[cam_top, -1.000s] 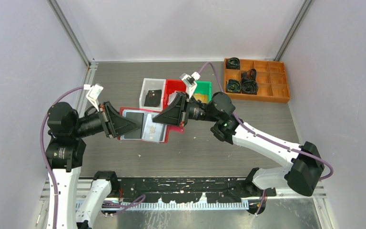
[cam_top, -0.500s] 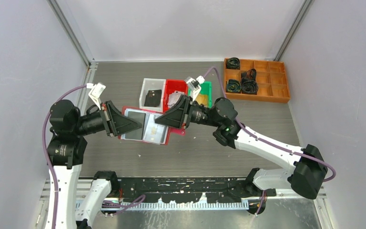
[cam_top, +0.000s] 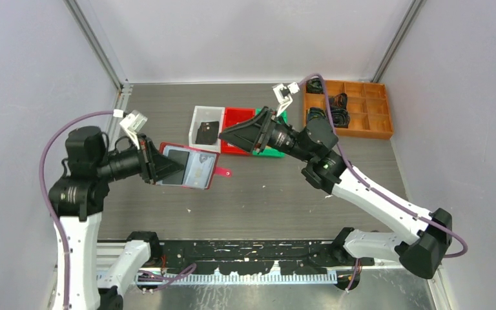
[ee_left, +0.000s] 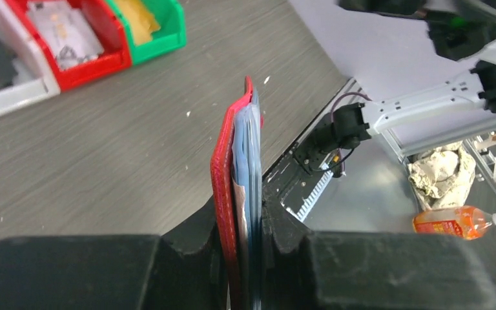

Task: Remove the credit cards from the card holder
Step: Remove the credit card from the card holder.

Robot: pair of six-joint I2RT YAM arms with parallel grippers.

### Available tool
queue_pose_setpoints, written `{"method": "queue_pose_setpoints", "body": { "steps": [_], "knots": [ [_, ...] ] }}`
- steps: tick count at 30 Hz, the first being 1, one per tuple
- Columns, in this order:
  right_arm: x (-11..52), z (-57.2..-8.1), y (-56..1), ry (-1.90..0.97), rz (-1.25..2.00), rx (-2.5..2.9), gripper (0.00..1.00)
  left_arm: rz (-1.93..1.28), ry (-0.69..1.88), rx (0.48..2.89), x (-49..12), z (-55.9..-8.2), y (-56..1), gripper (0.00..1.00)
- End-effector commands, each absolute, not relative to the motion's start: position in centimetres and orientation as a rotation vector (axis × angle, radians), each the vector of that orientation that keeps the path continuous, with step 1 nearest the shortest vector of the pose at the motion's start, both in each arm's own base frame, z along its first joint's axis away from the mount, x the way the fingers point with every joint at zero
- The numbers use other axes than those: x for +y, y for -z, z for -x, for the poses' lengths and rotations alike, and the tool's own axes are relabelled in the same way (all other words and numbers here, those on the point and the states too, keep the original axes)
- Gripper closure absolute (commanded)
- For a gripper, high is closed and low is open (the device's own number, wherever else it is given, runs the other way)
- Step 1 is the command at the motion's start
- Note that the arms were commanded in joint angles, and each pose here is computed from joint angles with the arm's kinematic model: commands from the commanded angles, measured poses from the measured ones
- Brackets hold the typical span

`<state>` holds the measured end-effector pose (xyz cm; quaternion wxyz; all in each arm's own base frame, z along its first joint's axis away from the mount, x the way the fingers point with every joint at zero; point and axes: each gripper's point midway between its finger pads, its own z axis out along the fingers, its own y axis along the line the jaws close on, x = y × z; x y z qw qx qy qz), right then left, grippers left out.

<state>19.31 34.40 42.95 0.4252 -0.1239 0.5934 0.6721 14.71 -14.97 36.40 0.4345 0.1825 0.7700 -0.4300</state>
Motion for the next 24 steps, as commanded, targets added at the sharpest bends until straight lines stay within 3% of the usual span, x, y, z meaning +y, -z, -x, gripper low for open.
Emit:
{"method": "queue_pose_setpoints", "body": {
  "steps": [1,6,11,18,24],
  "knots": [
    [37.9,-16.3,-42.7,-1.888,0.437,1.507,0.38,-0.487,1.007,2.097,-13.9,-15.8,-33.8,0.9],
    [42.0,-13.0,-40.3,-2.087,0.533,1.534,0.38,-0.509,1.087,2.182,-14.2,-15.7,-34.1,0.9],
    [42.8,-13.3,-38.8,-2.154,0.499,1.539,0.42,-0.534,1.188,2.128,-15.1,-14.7,-35.6,0.9],
    [43.1,-14.0,-37.4,-2.128,0.453,1.562,0.45,-0.506,1.341,2.08,-16.2,-13.6,-37.4,0.82],
    [43.2,-14.2,-37.8,-2.154,0.429,1.531,0.54,-0.493,1.531,2.003,-17.3,-12.4,-39.6,0.76]
  ]
}}
